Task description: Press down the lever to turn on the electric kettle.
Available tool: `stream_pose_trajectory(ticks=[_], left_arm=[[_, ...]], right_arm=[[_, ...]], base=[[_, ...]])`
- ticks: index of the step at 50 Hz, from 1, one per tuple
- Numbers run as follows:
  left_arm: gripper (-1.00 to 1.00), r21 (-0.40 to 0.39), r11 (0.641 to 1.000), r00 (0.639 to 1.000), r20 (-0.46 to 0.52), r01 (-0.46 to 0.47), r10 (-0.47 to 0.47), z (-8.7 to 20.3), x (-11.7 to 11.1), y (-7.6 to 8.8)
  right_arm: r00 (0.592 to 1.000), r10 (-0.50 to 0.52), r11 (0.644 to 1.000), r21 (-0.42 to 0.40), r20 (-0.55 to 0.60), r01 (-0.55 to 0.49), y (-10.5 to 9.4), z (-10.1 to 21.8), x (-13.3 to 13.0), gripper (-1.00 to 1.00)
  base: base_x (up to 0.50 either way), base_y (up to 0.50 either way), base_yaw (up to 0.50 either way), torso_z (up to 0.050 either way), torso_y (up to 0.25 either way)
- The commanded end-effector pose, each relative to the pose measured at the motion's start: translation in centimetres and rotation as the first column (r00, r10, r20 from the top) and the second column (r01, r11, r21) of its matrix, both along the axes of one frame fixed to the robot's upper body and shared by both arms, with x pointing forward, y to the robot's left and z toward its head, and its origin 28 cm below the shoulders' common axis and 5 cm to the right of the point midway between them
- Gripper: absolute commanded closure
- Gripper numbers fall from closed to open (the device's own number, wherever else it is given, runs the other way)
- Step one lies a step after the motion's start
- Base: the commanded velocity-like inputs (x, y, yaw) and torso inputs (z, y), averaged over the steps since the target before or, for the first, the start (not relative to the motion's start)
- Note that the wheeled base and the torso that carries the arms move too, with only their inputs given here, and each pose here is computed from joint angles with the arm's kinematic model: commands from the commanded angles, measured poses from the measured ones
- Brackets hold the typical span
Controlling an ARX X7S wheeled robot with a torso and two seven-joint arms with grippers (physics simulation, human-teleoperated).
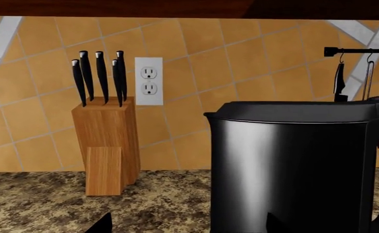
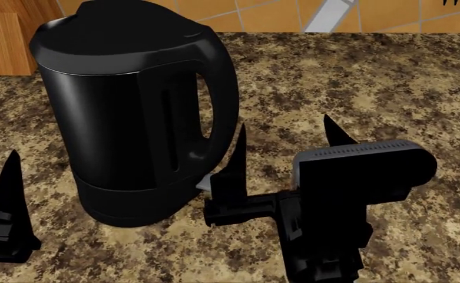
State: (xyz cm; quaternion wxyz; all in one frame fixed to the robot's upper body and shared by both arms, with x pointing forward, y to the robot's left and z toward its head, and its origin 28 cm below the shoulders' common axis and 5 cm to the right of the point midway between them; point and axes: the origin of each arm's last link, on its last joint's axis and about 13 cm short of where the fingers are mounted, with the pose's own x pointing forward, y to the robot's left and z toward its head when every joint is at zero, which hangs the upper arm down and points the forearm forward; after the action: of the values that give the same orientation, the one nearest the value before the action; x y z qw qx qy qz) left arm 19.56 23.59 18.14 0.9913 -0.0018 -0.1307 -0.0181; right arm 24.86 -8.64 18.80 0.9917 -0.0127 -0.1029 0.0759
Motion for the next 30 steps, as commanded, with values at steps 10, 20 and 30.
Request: stream_pose_trajectory(ticks=[10,20,30], left_arm=[[-1.0,-0.003,1.0,1.0,-0.004,-0.014,0.014,-0.3,-0.5,0.5],[-1.0,-0.007,1.0,1.0,-0.017,-0.006,0.006,-0.6,-0.1,0.3],[-1.0,-0.021,1.0,1.0,-0.022,0.005,-0.005,-0.6,0.1,0.2]], right_arm=[[0.98,-0.148,0.988,-0.059,-0.132,0.142,-3.2,0.3,3.3,-1.0],[0.961,-0.154,0.975,-0.194,-0.228,0.111,-4.0,-1.8,3.9,1.0],[0.969,-0.063,0.986,-0.162,-0.238,0.024,-3.1,-4.2,4.9,1.0]], base=[[0.0,0.0,0.0,0.0,0.0],[0.0,0.0,0.0,0.0,0.0],[0.0,0.0,0.0,0.0,0.0]])
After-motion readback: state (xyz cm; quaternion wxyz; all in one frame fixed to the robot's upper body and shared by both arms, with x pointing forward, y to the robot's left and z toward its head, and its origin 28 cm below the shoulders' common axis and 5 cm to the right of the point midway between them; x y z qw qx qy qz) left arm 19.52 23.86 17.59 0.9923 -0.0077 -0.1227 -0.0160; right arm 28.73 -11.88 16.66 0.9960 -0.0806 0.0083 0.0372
